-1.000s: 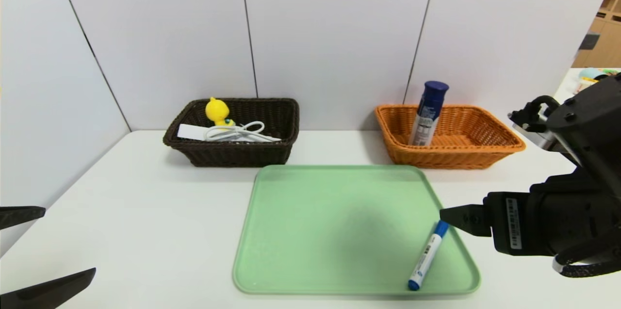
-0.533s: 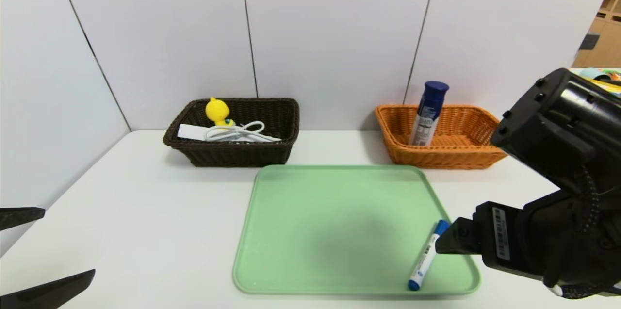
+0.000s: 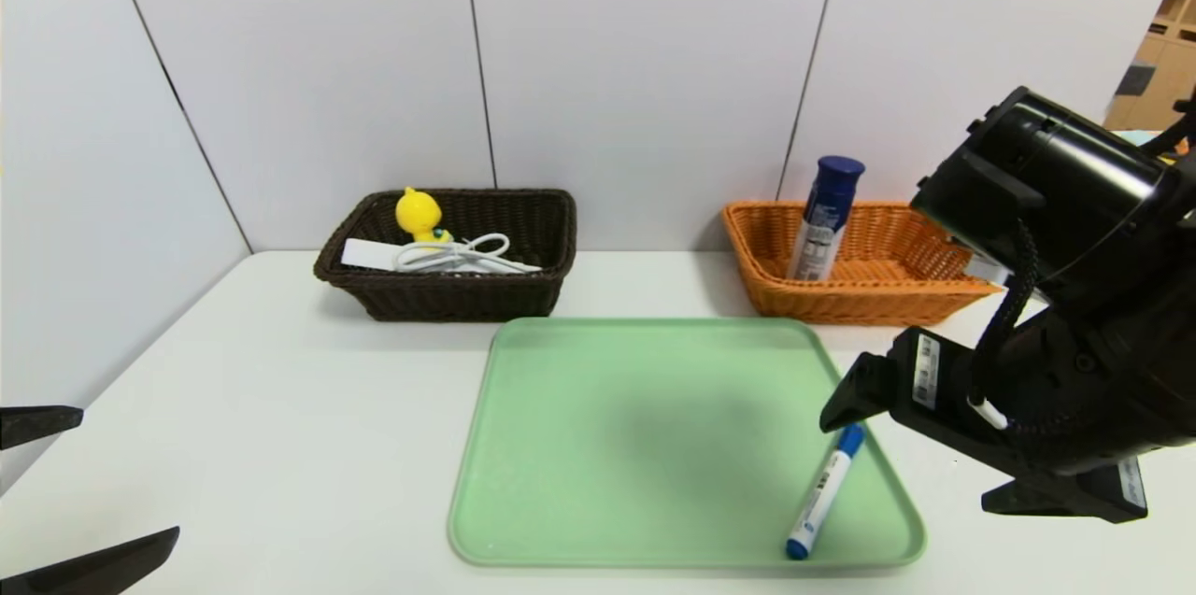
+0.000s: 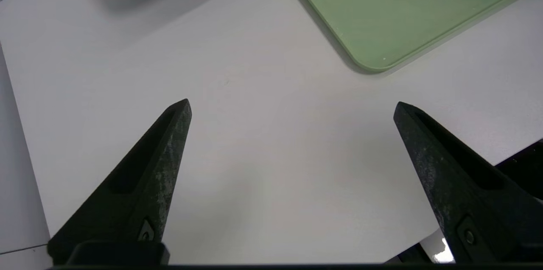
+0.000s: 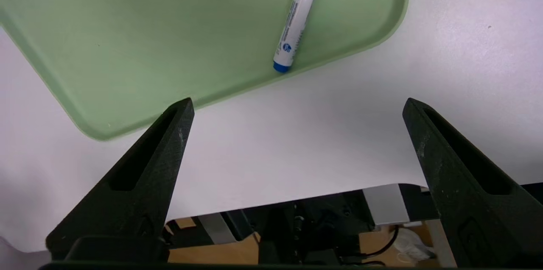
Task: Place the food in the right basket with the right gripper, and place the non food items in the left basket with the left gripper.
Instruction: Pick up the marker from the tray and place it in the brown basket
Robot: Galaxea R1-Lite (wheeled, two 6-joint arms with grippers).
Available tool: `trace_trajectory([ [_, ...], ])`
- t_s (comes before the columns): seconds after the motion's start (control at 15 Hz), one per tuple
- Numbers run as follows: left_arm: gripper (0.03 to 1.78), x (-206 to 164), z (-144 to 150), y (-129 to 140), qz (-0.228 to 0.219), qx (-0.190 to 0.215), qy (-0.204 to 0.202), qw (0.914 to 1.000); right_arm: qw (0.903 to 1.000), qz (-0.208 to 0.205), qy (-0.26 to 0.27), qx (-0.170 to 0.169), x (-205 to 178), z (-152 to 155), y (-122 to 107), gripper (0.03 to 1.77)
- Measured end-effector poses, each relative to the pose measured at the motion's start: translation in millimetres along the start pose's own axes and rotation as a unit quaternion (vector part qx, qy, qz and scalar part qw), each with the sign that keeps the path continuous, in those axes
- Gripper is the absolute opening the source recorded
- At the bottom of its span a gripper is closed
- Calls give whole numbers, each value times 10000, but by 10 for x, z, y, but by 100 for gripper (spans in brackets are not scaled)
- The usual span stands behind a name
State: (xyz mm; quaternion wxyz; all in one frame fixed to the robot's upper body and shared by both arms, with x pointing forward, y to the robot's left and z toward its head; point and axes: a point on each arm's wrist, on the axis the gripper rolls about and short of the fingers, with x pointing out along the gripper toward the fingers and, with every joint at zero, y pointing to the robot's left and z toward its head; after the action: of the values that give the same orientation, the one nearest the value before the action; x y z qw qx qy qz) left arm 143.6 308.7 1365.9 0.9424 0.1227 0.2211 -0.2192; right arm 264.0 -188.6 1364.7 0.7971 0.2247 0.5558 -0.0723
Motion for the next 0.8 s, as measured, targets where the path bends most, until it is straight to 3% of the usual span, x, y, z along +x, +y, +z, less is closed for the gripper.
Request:
trace_trajectory([
  [0.33,169,-10,-7,0,4,-2,-16,10000,9991,-282,131,293,186,92,37,170],
  [0.8,169,-16,-41,-4,7,-3,10,10000,9949,-762,552,374,571,129,119,170],
])
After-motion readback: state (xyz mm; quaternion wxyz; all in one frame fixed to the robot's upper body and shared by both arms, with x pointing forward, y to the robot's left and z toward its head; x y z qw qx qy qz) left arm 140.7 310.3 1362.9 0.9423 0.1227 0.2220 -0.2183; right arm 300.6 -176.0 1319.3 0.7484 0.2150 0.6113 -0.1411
